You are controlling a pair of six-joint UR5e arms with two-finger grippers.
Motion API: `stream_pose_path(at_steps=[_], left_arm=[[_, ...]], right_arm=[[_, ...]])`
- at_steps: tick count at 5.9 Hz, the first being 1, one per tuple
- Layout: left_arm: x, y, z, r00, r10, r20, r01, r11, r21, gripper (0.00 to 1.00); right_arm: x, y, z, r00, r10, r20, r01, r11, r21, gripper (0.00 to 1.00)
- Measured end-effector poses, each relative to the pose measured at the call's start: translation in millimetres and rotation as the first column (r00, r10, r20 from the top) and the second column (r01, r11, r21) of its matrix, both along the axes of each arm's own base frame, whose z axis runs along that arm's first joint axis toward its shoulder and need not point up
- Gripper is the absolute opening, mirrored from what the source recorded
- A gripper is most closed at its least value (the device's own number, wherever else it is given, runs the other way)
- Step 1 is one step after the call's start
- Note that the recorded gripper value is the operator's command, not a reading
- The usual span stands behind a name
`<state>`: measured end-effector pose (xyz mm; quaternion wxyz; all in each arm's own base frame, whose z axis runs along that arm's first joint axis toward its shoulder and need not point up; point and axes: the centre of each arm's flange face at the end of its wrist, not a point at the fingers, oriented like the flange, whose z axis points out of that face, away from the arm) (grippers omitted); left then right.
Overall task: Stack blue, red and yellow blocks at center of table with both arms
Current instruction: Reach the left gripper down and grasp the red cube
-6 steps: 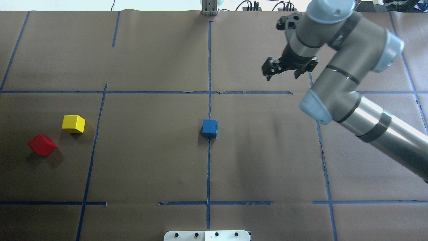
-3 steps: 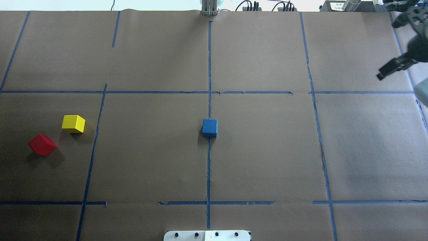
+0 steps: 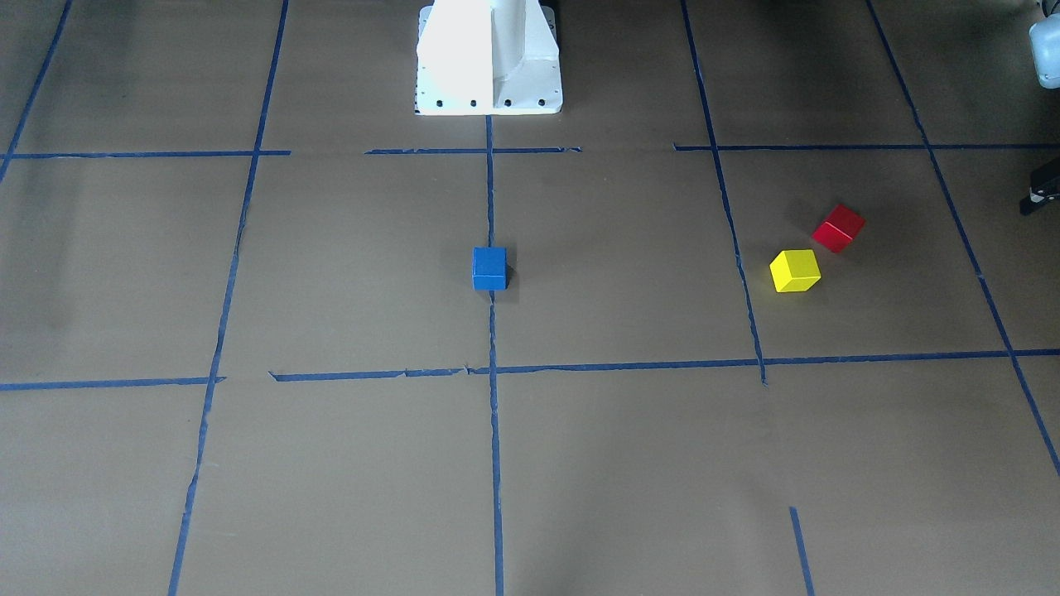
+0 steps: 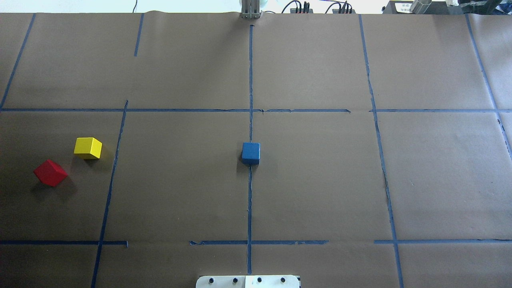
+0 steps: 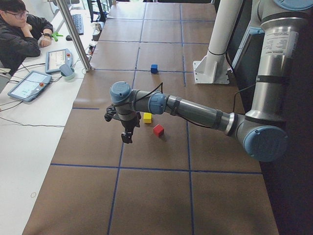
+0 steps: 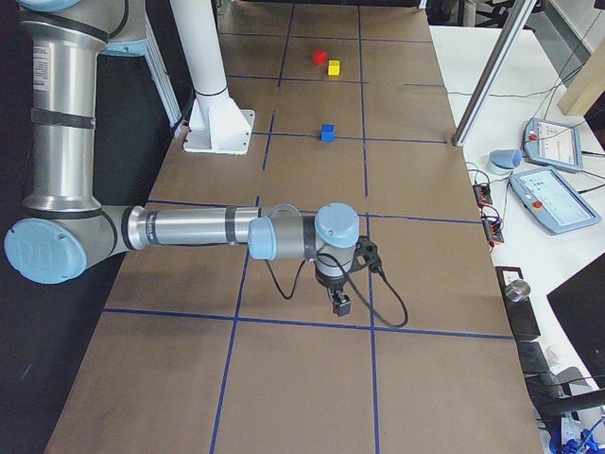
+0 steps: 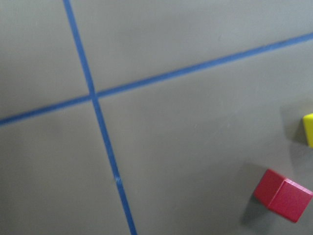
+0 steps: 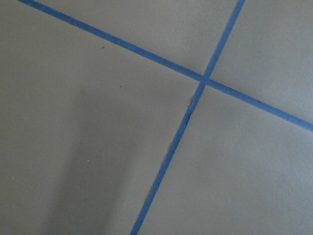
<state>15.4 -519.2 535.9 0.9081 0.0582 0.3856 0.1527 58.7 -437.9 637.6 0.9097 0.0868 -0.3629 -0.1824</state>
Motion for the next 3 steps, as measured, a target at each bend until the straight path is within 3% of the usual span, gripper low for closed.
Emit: stream_pose_path(at_steps=[2, 3], left_arm=[[52.0, 6.1, -18.5, 0.998, 0.038, -0.043, -0.035, 0.998, 0.052, 1.00], [88.9, 22.9, -21.4, 0.995, 0.076, -0.067, -0.070, 0.994, 0.087, 1.00]], right_arm=[[7.9, 8.3, 6.3, 0.999, 0.044, -0.001, -0.044, 0.998, -0.038, 1.00], [8.0, 8.2, 6.1, 0.999, 0.051, 0.000, -0.051, 0.998, -0.043, 1.00]])
